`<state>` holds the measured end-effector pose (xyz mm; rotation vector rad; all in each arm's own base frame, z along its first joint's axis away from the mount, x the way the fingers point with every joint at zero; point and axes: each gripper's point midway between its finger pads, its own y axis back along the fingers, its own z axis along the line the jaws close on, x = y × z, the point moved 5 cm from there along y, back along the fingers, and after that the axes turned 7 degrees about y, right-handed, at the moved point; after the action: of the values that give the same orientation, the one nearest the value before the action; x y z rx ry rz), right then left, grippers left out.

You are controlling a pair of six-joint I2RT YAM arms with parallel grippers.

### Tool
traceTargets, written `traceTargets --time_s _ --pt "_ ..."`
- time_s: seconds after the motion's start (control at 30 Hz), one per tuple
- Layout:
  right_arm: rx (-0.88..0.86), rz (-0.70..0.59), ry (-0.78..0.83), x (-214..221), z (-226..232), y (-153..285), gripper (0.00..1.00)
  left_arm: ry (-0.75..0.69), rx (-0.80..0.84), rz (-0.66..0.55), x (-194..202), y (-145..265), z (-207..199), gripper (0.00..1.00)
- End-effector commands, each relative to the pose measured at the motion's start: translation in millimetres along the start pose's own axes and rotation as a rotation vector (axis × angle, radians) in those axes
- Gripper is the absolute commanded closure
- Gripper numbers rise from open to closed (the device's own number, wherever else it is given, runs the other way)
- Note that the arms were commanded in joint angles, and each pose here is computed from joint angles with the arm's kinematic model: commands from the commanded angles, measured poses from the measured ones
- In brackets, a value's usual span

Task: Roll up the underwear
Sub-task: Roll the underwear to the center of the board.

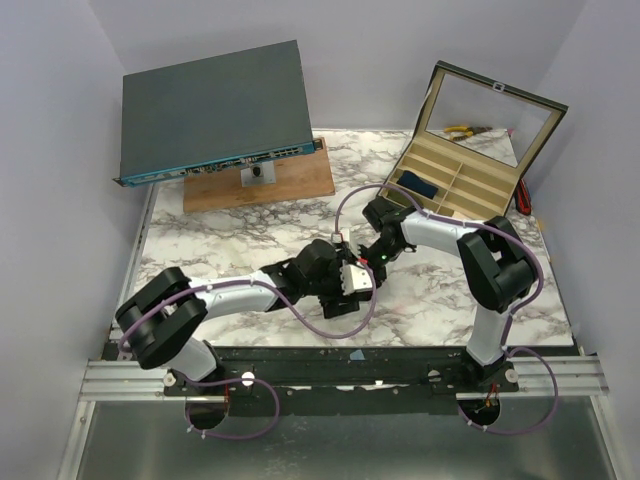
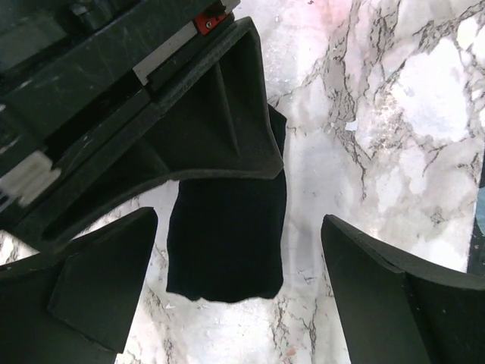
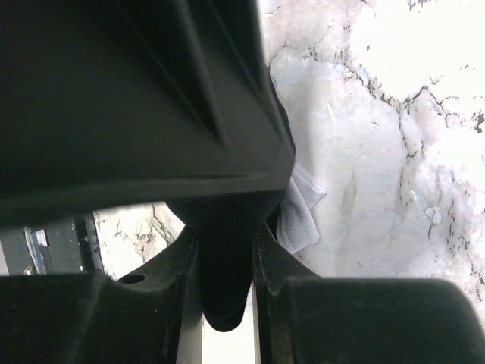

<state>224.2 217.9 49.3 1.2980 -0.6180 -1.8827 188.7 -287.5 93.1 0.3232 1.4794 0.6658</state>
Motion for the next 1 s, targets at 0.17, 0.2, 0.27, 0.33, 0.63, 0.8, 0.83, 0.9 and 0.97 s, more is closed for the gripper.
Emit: traceTargets --time_s 0.17,0.2,0.27,0.33,0.63,0.8,0.83,0.9,0.97 --pt "0.034 0.415 -0.089 92 -6 -12 0.99 -0.006 0.01 0.141 13 -19 10 0.04" --pt "0.034 0.414 -0.092 92 -6 -12 0.99 -0.003 0.008 0.142 12 -19 10 0.06" --pt "0.035 0.415 -0.092 92 -6 -11 0.99 0.011 0.002 0.143 12 -19 10 0.07" --pt "0.035 0.418 -0.095 93 -6 -9 0.99 0.02 0.011 0.149 14 -20 9 0.09" --pt "0.034 0.425 -0.101 95 -10 0 0.99 0.017 0.032 0.08 11 -13 1 0.09" --pt "0.018 0.44 -0.101 96 -9 1 0.99 0.008 0.064 0.033 8 -16 -4 0.09" --pt "0.015 0.439 -0.103 96 -9 2 0.99 0.013 0.061 0.022 6 -17 -4 0.09" --pt "0.009 0.441 -0.11 98 -8 4 0.99 0.02 0.067 0.002 4 -18 -5 0.09" --pt "0.01 0.448 -0.11 99 -8 6 0.99 0.023 0.069 -0.011 3 -20 -5 0.09"
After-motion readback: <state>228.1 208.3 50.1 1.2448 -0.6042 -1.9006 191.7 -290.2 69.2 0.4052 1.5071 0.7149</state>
